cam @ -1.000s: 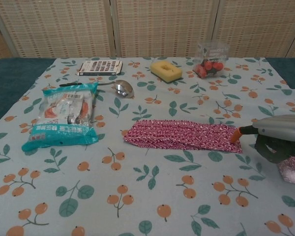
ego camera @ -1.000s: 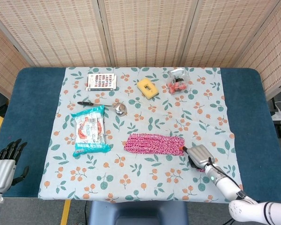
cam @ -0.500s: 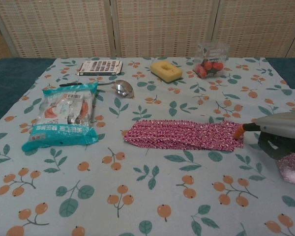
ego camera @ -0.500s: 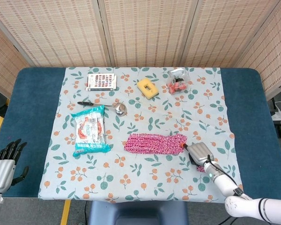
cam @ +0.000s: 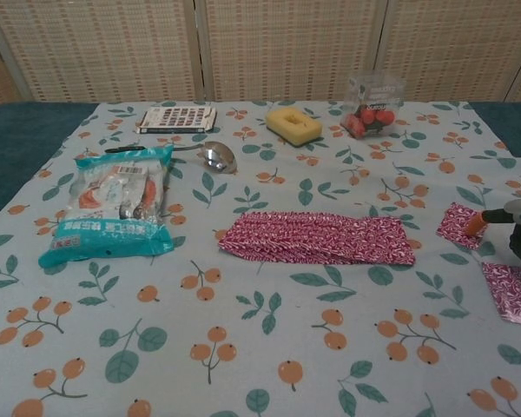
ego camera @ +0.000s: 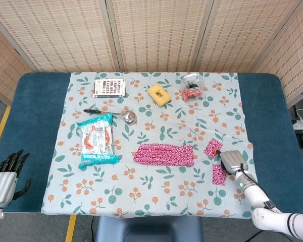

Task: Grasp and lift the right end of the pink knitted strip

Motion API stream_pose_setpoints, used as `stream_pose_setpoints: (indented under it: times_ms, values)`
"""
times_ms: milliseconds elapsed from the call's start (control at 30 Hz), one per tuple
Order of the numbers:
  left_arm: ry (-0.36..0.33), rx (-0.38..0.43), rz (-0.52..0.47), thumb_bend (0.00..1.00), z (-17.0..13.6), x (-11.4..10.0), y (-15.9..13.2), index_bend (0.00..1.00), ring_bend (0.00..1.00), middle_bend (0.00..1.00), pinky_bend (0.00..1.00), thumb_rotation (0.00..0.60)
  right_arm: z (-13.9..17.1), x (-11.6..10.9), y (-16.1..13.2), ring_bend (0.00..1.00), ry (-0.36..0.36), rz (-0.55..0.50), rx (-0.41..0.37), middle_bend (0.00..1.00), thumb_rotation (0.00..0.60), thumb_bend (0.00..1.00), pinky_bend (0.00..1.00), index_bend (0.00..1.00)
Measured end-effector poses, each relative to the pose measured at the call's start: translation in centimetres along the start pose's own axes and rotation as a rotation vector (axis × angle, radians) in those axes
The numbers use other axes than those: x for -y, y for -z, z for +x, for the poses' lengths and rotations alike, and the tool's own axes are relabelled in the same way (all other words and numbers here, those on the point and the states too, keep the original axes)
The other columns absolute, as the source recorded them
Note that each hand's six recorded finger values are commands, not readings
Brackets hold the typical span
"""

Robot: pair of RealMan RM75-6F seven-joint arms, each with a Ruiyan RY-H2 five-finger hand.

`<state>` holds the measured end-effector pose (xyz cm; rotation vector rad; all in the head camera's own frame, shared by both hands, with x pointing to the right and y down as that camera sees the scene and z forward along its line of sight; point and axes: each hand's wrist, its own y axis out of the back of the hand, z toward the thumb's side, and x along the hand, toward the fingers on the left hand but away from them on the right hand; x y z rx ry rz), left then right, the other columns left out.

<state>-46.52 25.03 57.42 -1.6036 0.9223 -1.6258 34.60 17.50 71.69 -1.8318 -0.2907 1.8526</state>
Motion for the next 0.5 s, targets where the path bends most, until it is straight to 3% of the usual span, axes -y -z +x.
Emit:
stream_pose_setpoints:
  times_ms: [200, 367, 433, 500]
  values:
    - [0.006, 0.006, 0.005, 0.40, 0.0, 0.2, -0.2, 0.09, 0.00, 0.00, 0.17, 0.600, 0.9, -0.8, 2.7, 0.84, 0.047, -0.026, 0.068, 0.73, 0.600, 0.87, 0.82, 0.18]
    - [0.013, 0.003, 0.012, 0.40, 0.1, 0.4, -0.2, 0.09, 0.00, 0.00, 0.17, 0.600, 2.5, -2.0, 2.6, 0.83, 0.132, -0.062, 0.034, 0.73, 0.600, 0.87, 0.82, 0.17]
    - [0.012, 0.004, 0.013, 0.40, 0.1, 0.4, -0.3, 0.09, 0.00, 0.00, 0.17, 0.600, 3.3, -2.6, 2.4, 0.81, 0.191, -0.067, 0.011, 0.73, 0.600, 0.80, 0.80, 0.15]
    - [0.012, 0.004, 0.016, 0.40, 0.2, 0.4, -0.3, 0.09, 0.00, 0.00, 0.17, 0.600, 4.6, -3.4, 2.3, 0.74, 0.275, -0.068, -0.017, 0.71, 0.600, 0.65, 0.75, 0.13]
